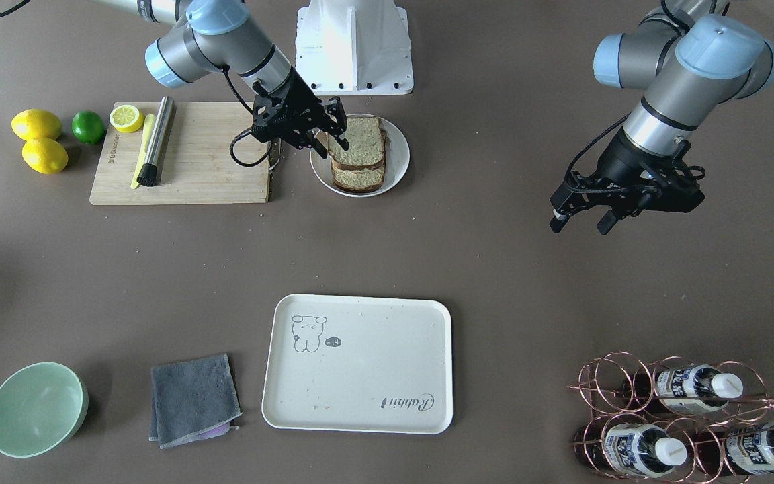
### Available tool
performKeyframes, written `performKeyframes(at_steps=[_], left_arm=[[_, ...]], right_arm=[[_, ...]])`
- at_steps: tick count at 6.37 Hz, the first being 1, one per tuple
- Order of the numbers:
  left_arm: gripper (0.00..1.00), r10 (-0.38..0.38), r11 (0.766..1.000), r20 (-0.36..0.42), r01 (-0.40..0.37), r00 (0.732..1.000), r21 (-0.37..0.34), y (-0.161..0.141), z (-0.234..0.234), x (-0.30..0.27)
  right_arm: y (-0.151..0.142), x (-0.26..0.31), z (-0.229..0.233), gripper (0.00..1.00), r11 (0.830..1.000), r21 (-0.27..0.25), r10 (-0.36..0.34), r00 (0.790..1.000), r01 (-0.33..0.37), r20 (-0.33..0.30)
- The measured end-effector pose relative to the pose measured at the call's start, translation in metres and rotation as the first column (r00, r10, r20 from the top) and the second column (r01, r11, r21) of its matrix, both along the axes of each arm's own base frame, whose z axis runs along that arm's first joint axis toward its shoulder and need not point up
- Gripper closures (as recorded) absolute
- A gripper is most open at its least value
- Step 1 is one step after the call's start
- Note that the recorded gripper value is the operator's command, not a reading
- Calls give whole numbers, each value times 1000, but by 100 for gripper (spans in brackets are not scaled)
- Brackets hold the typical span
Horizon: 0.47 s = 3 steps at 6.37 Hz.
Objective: Make sandwich and place on tray
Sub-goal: 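Open the right gripper and withdraw it from the sandwich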
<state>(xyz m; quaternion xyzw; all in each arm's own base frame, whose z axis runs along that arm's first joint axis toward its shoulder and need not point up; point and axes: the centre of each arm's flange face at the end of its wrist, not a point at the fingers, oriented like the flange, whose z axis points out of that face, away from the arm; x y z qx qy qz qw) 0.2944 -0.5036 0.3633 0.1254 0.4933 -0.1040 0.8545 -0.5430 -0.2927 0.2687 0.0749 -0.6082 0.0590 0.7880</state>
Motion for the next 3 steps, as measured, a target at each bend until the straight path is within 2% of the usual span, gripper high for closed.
performKeyframes(at_steps=[3], left_arm=[[3, -4, 1000, -1, 4, 1000, 10, 1, -6, 7]], right_arm=[[-28, 26, -8, 1, 1000, -18, 20, 1000, -19, 19]])
